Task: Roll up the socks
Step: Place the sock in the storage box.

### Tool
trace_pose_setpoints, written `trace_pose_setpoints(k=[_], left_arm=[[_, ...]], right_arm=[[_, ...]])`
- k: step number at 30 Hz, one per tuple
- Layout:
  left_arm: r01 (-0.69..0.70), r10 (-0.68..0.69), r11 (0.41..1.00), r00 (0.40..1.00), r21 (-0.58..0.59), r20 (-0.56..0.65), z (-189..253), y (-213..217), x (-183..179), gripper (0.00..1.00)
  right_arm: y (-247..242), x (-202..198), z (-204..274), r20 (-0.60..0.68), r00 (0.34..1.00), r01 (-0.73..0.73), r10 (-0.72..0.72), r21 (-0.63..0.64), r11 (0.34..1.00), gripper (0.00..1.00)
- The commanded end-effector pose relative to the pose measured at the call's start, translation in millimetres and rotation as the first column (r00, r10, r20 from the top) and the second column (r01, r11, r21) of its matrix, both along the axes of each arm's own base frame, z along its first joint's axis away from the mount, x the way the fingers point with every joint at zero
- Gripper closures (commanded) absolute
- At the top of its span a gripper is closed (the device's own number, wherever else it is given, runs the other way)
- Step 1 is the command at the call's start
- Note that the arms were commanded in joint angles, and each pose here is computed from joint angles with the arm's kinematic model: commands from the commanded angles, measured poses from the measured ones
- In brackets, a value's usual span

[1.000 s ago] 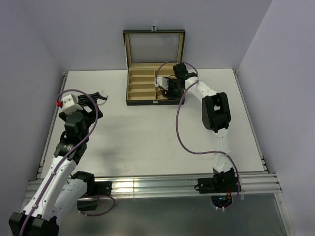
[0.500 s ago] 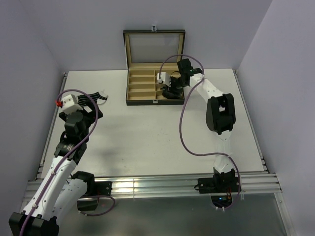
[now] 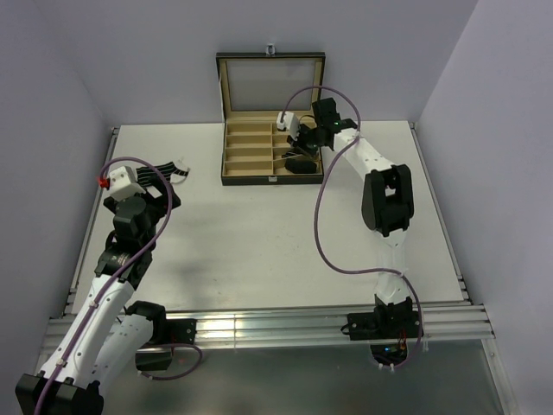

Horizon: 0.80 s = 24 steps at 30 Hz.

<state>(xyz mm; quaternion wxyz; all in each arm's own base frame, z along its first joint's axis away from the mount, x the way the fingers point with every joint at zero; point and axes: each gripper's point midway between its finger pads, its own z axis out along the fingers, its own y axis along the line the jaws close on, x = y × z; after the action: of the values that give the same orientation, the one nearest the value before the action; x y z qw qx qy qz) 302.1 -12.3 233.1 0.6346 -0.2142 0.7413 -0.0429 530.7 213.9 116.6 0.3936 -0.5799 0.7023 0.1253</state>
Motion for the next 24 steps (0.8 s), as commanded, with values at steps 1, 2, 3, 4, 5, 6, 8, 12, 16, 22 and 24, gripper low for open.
trace_pose_setpoints(k=[1,2,3,4,5,6,8,12,16,22,24], left_arm=[[0.014,-0.013,1.0,0.999,-0.01,0.05,11,-3,2,0.02],[0.015,-0.015,1.0,0.999,-0.01,0.049,11,-3,2,0.02],[0.016,-0.015,1.0,0.999,-0.008,0.048,11,-3,2,0.02],[0.015,-0.015,1.0,0.999,-0.011,0.049,11,-3,2,0.02],[0.016,-0.016,1.0,0.999,-0.013,0.049,11,-4,2,0.02],[0.018,-0.017,1.0,0.998,-0.014,0.054,12,-4,2,0.02],[0.018,-0.017,1.0,0.998,-0.017,0.053,11,-4,3,0.02],[0.017,-0.016,1.0,0.999,-0.02,0.051,11,-4,2,0.02],[0.022,-0.021,0.999,0.998,-0.027,0.052,12,-5,2,0.02],[0.028,-0.026,0.998,0.998,-0.047,0.051,15,-8,3,0.01],[0.031,-0.028,0.998,0.999,-0.055,0.042,14,-9,4,0.01]], right_arm=[[4,14,-11,-0.014,0.999,0.038,-0.038,0.034,0.999,0.9],[4,14,-16,-0.023,0.999,0.04,-0.039,0.027,0.999,0.9],[4,12,-27,-0.052,0.998,0.043,-0.042,0.013,0.999,0.9],[6,10,-32,-0.062,0.997,0.037,-0.037,0.007,0.999,0.9],[8,8,-36,-0.074,0.997,0.032,-0.032,0.001,0.999,0.9],[8,7,-40,-0.084,0.996,0.034,-0.034,-0.006,0.999,0.9],[14,3,-45,-0.095,0.995,0.023,-0.023,-0.003,1.0,0.9],[19,2,-37,-0.085,0.996,0.02,-0.019,0.018,1.0,0.9],[16,2,-4,-0.033,0.999,0.038,-0.037,0.032,0.999,0.89],[4,-13,71,0.083,0.989,0.118,-0.126,0.096,0.988,0.76],[-3,-24,97,0.117,0.98,0.148,-0.162,0.124,0.981,0.69]])
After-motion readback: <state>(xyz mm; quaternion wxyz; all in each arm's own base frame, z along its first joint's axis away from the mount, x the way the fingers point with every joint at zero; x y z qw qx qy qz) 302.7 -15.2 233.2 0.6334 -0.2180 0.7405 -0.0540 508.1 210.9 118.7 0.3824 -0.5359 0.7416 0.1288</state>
